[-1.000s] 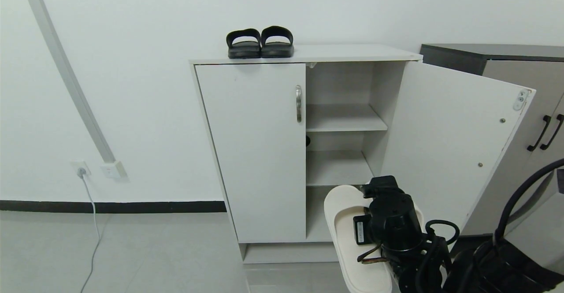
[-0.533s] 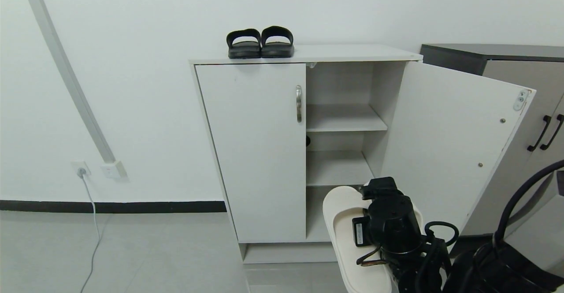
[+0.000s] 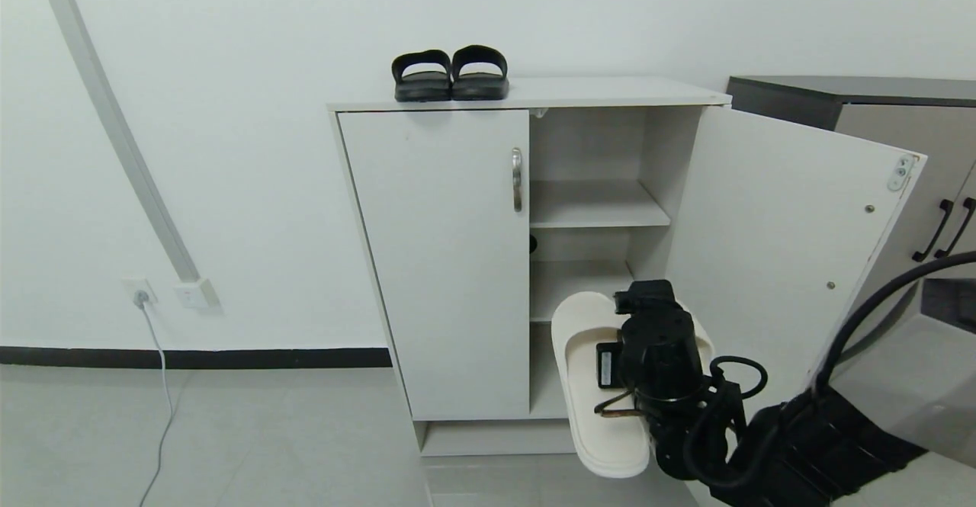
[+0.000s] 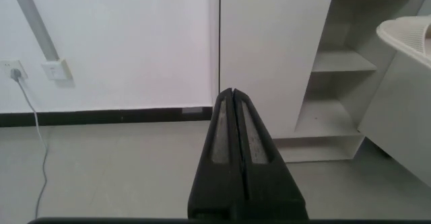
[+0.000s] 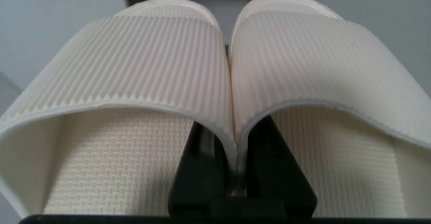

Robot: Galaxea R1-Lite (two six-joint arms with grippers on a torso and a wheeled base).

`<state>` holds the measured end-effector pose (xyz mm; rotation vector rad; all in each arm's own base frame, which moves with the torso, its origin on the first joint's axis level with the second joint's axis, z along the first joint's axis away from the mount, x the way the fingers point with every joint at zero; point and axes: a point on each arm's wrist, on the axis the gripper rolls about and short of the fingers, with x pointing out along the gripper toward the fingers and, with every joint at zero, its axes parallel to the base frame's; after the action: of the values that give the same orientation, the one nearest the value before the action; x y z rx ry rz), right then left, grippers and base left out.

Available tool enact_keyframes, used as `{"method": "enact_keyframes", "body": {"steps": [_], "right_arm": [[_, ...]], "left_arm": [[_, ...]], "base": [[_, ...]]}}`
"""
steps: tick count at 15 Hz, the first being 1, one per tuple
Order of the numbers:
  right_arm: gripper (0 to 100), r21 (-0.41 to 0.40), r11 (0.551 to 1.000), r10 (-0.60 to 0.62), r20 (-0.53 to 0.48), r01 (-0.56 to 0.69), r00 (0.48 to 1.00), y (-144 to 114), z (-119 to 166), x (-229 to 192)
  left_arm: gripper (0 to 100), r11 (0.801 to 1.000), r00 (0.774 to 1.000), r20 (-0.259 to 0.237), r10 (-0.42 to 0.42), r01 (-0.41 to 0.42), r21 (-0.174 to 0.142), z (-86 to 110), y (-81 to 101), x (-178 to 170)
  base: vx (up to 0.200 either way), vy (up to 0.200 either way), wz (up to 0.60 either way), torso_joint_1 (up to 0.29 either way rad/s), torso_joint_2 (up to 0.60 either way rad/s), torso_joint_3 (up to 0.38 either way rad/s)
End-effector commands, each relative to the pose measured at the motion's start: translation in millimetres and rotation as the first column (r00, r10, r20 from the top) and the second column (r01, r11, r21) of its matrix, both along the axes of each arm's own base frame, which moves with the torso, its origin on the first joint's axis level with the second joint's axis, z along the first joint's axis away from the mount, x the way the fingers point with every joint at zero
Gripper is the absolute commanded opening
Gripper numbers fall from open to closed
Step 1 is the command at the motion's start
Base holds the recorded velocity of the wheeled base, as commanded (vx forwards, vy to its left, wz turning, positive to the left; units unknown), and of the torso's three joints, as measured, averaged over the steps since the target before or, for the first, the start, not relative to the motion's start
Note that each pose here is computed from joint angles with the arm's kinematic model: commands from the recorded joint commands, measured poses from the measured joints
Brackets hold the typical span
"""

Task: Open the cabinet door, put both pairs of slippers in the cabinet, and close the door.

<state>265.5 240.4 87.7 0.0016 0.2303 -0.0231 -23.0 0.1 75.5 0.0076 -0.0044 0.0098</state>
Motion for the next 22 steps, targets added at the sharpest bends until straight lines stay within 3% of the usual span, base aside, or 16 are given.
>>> {"method": "enact_keyframes", "body": {"steps": [1, 7, 14, 22], "right_arm": [[0, -0.007, 0.999, -0.042, -0.004, 0.042, 0.999, 7.9, -13.9, 21.9], [0, -0.015, 0.999, -0.041, -0.02, 0.041, 0.999, 9.8, -21.4, 21.4], [0, -0.029, 1.0, 0.01, -0.036, -0.011, 0.999, 24.0, -41.6, 10.6], [0, -0.039, 0.999, 0.019, -0.05, -0.021, 0.999, 20.1, -57.5, 10.5]], "left_arm": [[0, 1.0, 1.0, -0.003, 0.001, -0.001, 0.0, 0.1, 0.0, 0.2], [0, 1.0, 1.0, -0.003, 0.001, -0.001, 0.0, 0.1, 0.0, 0.2], [0, 1.0, 1.0, -0.003, 0.001, -0.001, 0.0, 0.1, 0.0, 0.2], [0, 1.0, 1.0, -0.003, 0.001, -0.001, -0.003, 0.1, 0.0, 0.2]], "base": [[0.0, 0.0, 0.0, 0.0, 0.0, 0.0], [0.0, -0.2, 0.0, 0.004, 0.0, 0.002], [0.0, 0.0, 0.0, 0.0, 0.0, 0.0], [0.0, 0.0, 0.0, 0.0, 0.0, 0.0]]}}
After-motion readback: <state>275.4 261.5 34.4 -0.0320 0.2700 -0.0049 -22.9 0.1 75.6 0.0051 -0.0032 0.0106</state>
